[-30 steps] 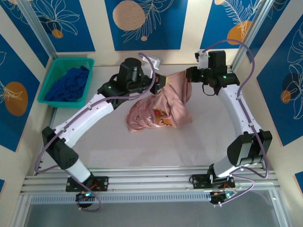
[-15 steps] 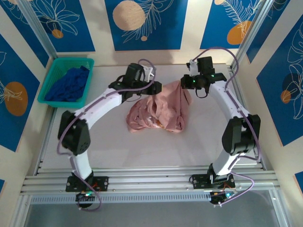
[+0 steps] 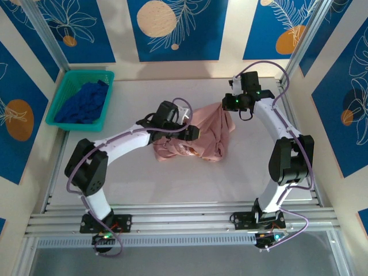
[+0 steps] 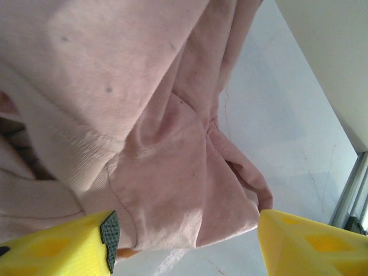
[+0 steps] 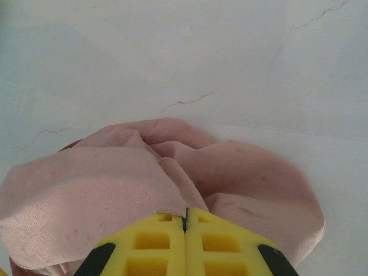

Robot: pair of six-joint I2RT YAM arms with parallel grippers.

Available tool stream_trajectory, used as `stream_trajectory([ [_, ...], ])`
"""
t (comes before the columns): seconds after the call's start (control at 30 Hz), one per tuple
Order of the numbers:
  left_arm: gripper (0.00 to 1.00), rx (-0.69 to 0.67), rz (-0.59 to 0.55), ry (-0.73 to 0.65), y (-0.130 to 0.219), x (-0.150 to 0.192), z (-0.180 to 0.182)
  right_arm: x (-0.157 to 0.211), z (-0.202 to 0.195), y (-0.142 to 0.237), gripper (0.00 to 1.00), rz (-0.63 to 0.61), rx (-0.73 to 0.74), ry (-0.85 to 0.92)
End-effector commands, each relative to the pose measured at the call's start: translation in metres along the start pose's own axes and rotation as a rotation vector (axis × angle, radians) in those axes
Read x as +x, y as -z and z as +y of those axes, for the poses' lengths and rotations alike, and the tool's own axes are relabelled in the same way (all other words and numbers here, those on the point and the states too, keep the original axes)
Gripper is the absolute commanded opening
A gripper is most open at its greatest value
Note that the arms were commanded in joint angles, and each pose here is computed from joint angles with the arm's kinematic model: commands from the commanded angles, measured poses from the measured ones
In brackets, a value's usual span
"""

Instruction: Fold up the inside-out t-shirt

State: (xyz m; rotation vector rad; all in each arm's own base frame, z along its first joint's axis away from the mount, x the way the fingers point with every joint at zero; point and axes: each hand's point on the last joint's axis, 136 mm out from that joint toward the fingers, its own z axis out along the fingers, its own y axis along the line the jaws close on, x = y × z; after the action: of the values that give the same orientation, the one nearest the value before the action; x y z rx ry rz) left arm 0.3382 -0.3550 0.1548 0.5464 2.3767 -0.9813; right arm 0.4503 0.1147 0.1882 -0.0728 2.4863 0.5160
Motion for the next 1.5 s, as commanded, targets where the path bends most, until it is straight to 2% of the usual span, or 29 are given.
stream_trajectory([
  [0.0, 0.65, -0.071, -0.014, -0.045, -0.015, -0.006, 0.019, 0.002, 0.002, 0.001, 0.00, 0.002, -0.018, 0.000],
  [0.17, 0.65, -0.133, 0.001, -0.068, -0.028, -0.007, 0.035, 0.001, 0.002, 0.006, 0.00, -0.005, -0.012, 0.007],
  [0.3, 0.61, -0.116, 0.032, -0.041, -0.038, 0.004, 0.036, 0.000, 0.002, 0.008, 0.00, -0.008, -0.008, 0.011],
  [0.67, 0.32, -0.072, 0.068, -0.021, -0.048, 0.013, 0.028, 0.000, 0.003, 0.008, 0.00, -0.011, -0.024, 0.000],
  [0.83, 0.15, -0.062, 0.068, -0.029, -0.045, 0.012, 0.024, -0.002, 0.002, 0.012, 0.00, -0.019, -0.022, 0.001],
  [0.9, 0.13, -0.069, 0.051, -0.044, -0.038, 0.006, 0.021, -0.002, 0.002, 0.012, 0.00, -0.019, -0.023, 0.002],
  [1.03, 0.01, -0.079, -0.005, -0.096, -0.015, -0.012, 0.012, -0.004, 0.004, 0.019, 0.00, -0.030, -0.024, 0.009],
  [1.13, 0.00, -0.030, -0.066, -0.129, 0.013, -0.030, -0.006, -0.009, 0.012, 0.029, 0.00, -0.054, -0.048, 0.023],
  [1.27, 0.00, 0.083, -0.235, -0.138, 0.081, -0.063, -0.038, -0.022, 0.037, 0.056, 0.00, -0.131, -0.112, 0.075],
  [1.37, 0.00, 0.087, -0.359, -0.147, 0.134, -0.078, -0.046, -0.028, 0.053, 0.059, 0.00, -0.158, -0.129, 0.103],
  [1.43, 0.00, 0.057, -0.409, -0.146, 0.160, -0.080, -0.041, -0.028, 0.060, 0.048, 0.07, -0.134, -0.127, 0.109],
  [1.47, 0.00, 0.036, -0.423, -0.144, 0.169, -0.079, -0.035, -0.027, 0.057, 0.039, 0.16, -0.103, -0.094, 0.104],
])
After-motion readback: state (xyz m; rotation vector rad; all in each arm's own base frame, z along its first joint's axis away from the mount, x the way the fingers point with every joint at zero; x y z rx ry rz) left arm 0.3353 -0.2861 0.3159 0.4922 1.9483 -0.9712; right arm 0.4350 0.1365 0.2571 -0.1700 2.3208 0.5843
